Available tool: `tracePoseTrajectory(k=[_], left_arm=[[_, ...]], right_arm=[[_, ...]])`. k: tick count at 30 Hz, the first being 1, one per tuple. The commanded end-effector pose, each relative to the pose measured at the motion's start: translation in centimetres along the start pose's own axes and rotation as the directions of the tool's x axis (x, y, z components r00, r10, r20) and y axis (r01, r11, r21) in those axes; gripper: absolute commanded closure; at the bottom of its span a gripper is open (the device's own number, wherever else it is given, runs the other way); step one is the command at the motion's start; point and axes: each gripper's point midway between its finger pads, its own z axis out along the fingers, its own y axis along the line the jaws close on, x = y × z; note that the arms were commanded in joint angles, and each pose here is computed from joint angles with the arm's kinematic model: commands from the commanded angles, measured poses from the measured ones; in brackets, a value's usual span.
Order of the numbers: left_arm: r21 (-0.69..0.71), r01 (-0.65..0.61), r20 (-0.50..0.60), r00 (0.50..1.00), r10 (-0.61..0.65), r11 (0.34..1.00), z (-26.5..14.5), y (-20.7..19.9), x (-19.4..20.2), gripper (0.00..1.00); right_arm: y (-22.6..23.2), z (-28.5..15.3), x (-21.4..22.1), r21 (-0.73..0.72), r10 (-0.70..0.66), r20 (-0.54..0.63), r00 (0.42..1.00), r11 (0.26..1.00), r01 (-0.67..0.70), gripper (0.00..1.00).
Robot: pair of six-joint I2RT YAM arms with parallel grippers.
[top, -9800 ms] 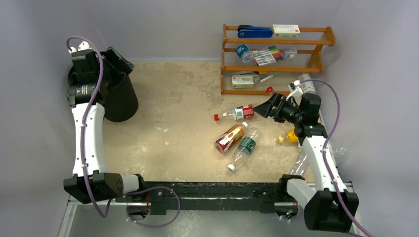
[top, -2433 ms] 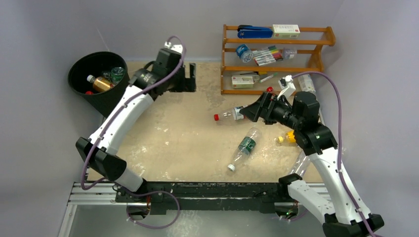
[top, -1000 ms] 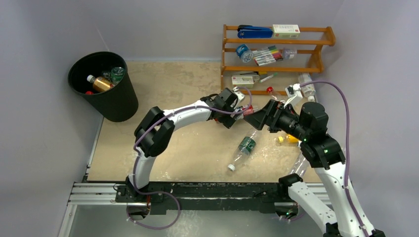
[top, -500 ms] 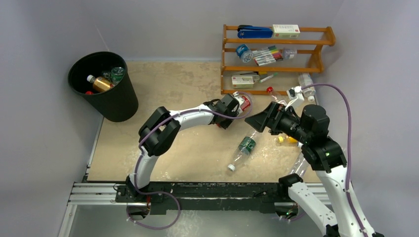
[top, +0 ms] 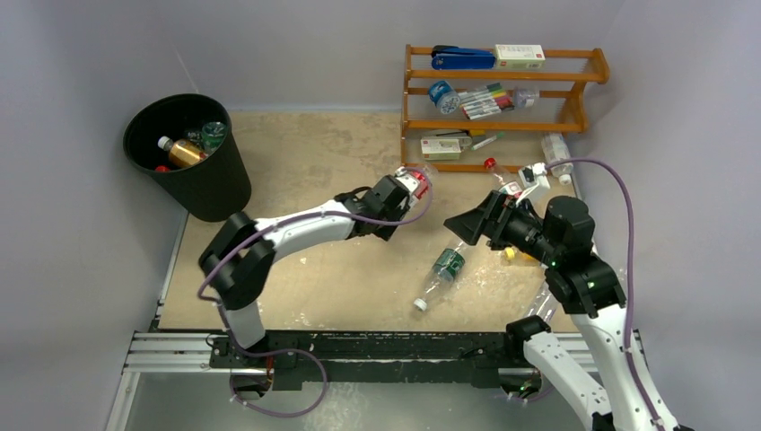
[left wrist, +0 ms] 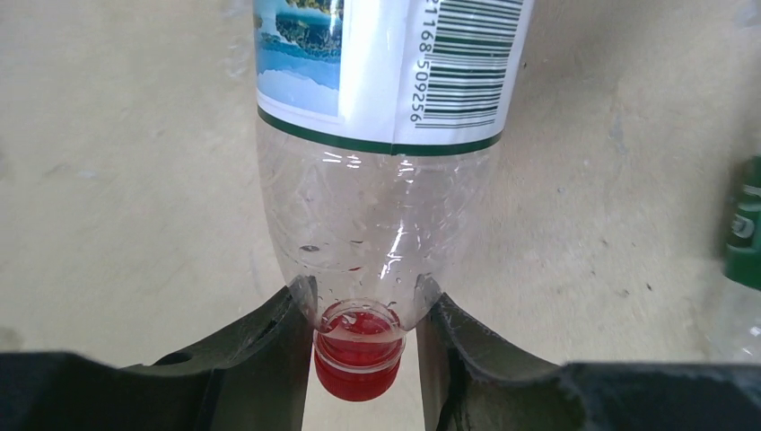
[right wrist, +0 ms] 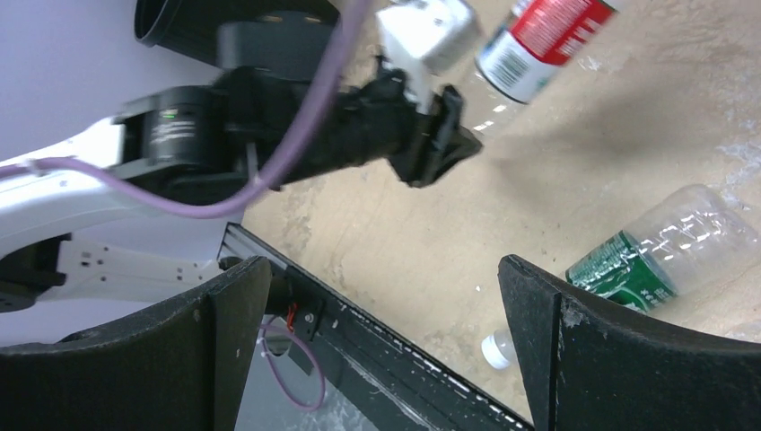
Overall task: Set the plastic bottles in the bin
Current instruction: Pick up the plastic bottle at the center of the board.
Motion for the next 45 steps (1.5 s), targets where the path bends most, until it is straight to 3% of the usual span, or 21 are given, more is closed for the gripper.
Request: tracePoseTrajectory(k=[1, 8, 15, 31, 45], left_arm=[[-0.042, 0.097, 0.142, 0.986, -0.091, 0.994, -5.3, 1.9, -2.7, 0.66], [-0.095, 0.172, 0.237, 0.960, -0.146, 0.980, -10.1, 4.3, -3.9, 0.66], [-0.132, 0.225, 0.311, 0.934, -0.175, 0.965, -13.6, 5.9, -6.5, 0.65], [-0.147, 0.387, 0.522, 0.812, -0.261, 0.910, -23.5, 10.8, -14.0, 0.64], [-0.164, 0.515, 0.592, 0.734, -0.334, 0.841, -26.1, 19.8, -18.6, 0.64]], right_arm=[[0.2, 0.4, 0.1, -0.035, 0.006, 0.010, 1.000, 0.999, -0.005, 0.00], [-0.2, 2.0, 0.2, -0.023, -0.023, -0.062, 0.998, 0.999, 0.022, 0.00], [1.7, 1.5, -2.5, -0.044, -0.040, -0.004, 0.999, 0.998, 0.039, 0.00], [3.1, 0.9, -2.9, -0.061, 0.009, -0.029, 1.000, 0.998, -0.010, 0.00], [1.8, 2.0, -1.7, -0.049, 0.025, -0.049, 0.998, 0.998, -0.027, 0.00]])
